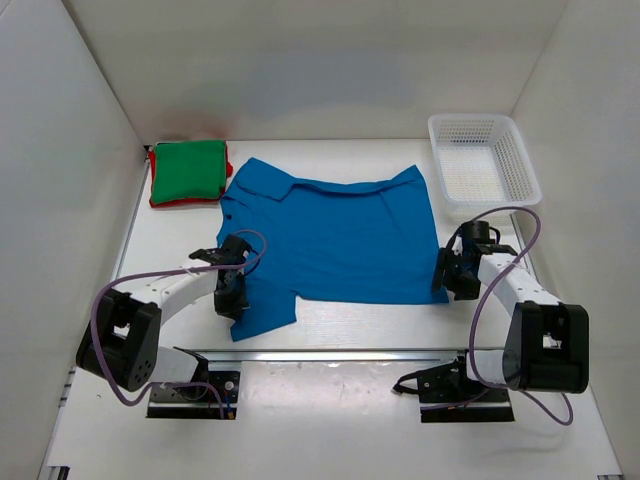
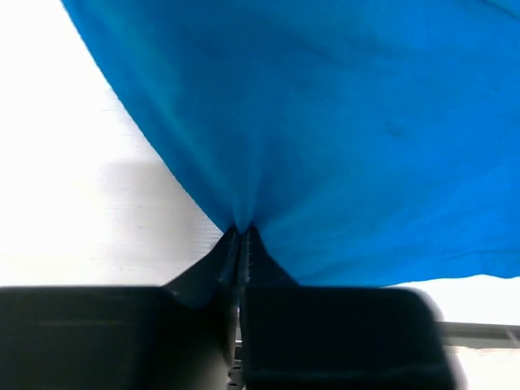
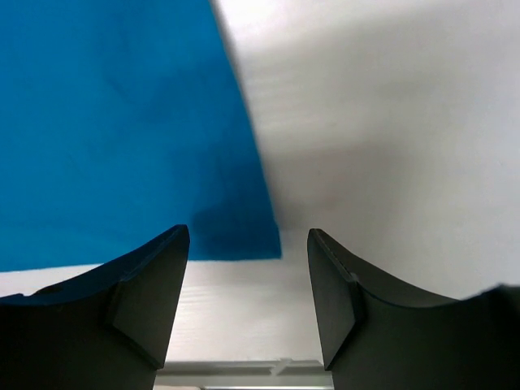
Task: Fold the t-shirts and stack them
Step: Grap the side of the flattened tshirt closest away from the robot with both arms, then fold the flattened tshirt in 1/3 of the way, then grap the side of the flattened tshirt furthest away from the robot with both arms
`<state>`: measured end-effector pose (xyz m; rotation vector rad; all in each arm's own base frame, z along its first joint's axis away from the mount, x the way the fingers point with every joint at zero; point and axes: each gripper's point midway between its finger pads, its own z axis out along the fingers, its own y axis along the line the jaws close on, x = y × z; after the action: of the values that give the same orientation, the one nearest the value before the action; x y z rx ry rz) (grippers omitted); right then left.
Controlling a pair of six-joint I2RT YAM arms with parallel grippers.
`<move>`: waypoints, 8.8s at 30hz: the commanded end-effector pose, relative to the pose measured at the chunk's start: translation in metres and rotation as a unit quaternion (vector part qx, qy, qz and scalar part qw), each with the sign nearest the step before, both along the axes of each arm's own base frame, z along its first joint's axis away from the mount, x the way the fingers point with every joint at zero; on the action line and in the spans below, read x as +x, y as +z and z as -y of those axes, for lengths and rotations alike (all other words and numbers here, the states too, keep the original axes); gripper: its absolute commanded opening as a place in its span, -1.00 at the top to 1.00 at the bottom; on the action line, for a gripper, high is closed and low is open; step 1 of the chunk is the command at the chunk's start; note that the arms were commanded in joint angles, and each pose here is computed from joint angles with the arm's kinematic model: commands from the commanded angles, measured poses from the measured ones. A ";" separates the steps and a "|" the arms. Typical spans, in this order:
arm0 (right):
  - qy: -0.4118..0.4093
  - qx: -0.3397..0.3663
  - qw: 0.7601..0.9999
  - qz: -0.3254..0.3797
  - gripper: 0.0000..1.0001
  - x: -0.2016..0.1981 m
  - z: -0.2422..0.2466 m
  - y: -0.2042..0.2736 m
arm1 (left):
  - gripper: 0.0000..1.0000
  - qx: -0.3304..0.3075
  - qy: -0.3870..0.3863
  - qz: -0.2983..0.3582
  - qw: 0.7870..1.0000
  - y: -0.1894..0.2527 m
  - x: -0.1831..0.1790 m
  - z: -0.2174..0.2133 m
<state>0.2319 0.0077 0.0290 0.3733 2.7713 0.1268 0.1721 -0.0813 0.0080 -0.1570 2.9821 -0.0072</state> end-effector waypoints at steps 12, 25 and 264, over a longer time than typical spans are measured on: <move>0.032 0.022 0.998 -0.043 1.00 -0.003 -0.012 -0.007 | 1.00 -0.066 -0.024 0.009 0.997 0.006 -0.022 0.029; 0.068 0.034 0.996 -0.042 1.00 -0.020 -0.024 0.035 | 1.00 -0.085 -0.004 0.081 0.993 0.063 -0.030 0.007; 0.014 -0.057 0.981 0.186 0.47 0.344 -0.088 0.027 | 1.00 0.000 0.080 0.241 0.967 0.083 0.323 -0.066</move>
<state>0.5694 0.0965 0.0432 0.2439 2.4259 0.0527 0.4750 -0.0056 0.0298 -0.3684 2.6113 0.0430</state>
